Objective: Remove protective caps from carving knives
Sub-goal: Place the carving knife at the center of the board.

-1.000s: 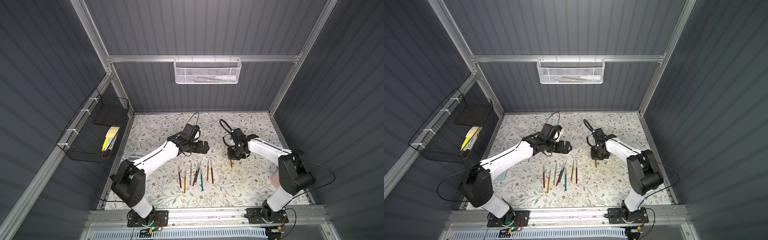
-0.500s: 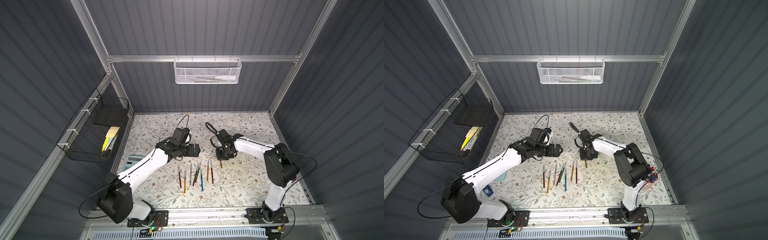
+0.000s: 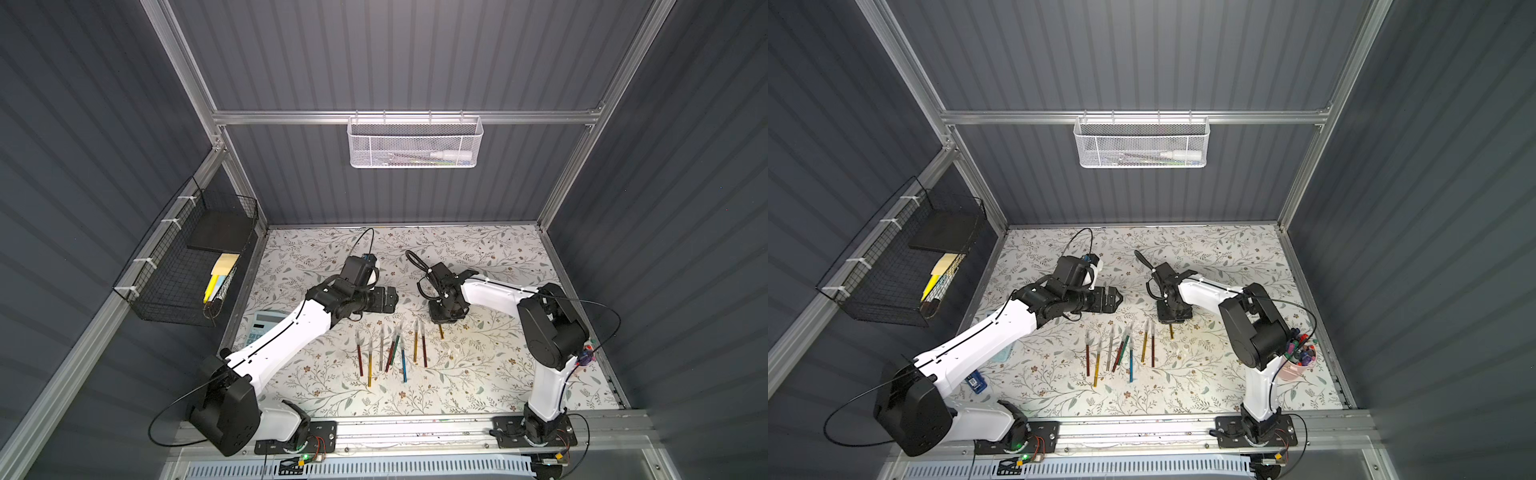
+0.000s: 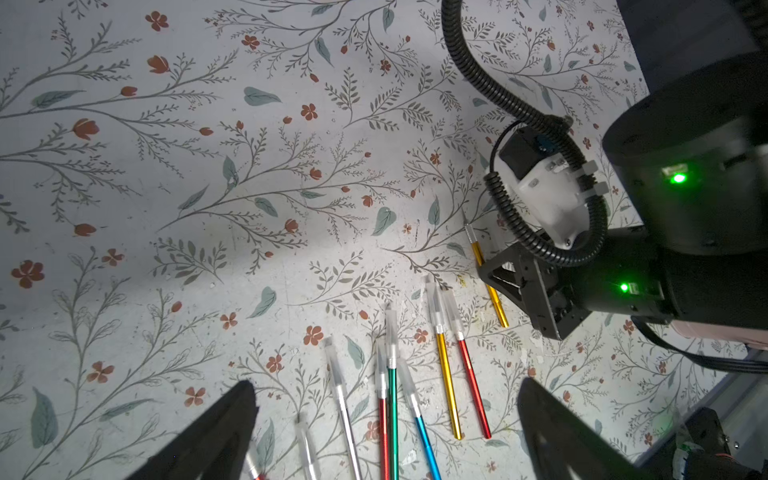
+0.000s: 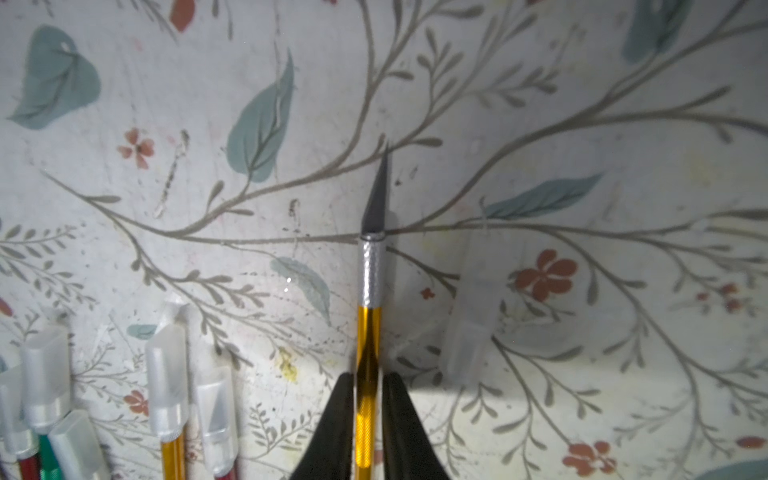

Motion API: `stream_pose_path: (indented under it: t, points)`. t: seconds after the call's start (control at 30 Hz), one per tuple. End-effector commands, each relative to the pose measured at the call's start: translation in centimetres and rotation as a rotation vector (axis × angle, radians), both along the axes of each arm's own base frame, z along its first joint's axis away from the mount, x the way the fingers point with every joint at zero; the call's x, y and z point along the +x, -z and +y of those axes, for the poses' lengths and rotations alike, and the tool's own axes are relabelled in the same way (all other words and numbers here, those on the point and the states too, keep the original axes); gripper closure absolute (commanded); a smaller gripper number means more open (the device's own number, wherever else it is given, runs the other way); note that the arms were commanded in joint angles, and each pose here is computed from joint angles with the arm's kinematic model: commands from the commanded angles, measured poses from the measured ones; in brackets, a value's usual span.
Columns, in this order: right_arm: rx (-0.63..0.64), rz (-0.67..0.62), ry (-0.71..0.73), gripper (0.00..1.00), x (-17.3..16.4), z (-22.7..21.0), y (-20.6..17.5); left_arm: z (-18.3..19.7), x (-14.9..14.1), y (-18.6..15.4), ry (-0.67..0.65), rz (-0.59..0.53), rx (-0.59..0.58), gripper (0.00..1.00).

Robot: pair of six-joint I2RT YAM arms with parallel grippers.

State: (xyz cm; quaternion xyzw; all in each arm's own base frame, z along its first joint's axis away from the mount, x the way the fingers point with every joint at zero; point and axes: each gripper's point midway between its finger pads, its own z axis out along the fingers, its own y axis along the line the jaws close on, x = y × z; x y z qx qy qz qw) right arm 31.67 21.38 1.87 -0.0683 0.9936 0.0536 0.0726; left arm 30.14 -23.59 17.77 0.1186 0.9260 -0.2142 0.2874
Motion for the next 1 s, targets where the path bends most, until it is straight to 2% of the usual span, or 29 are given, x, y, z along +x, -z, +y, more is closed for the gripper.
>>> stream_pose_path:
  t: [0.0, 0.3, 0.6, 0.83, 0.97]
  points:
    - [-0.024, 0.001, 0.008, 0.79, 0.2, 0.0, 0.0, 0.8, -0.3, 0.1, -0.01, -0.01, 0.02, 0.01]
    - [0.025, -0.053, -0.001, 0.79, 0.2, 0.3, -3.4, 0.8, -0.8, 0.5, 0.008, 0.012, 0.018, 0.04]
    - [0.106, -0.065, 0.016, 0.8, -3.5, 0.9, -4.1, 1.0, -2.7, -1.9, 0.138, -0.015, 0.028, 0.04]
    - [0.144, -0.071, 0.017, 0.8, -6.6, 2.8, -3.7, 4.3, -4.4, -4.2, 0.118, -0.036, 0.146, 0.04]
    - [0.136, -0.063, 0.011, 0.8, -7.8, 3.8, -3.0, 7.1, -4.3, -5.0, 0.041, -0.105, 0.244, 0.04]
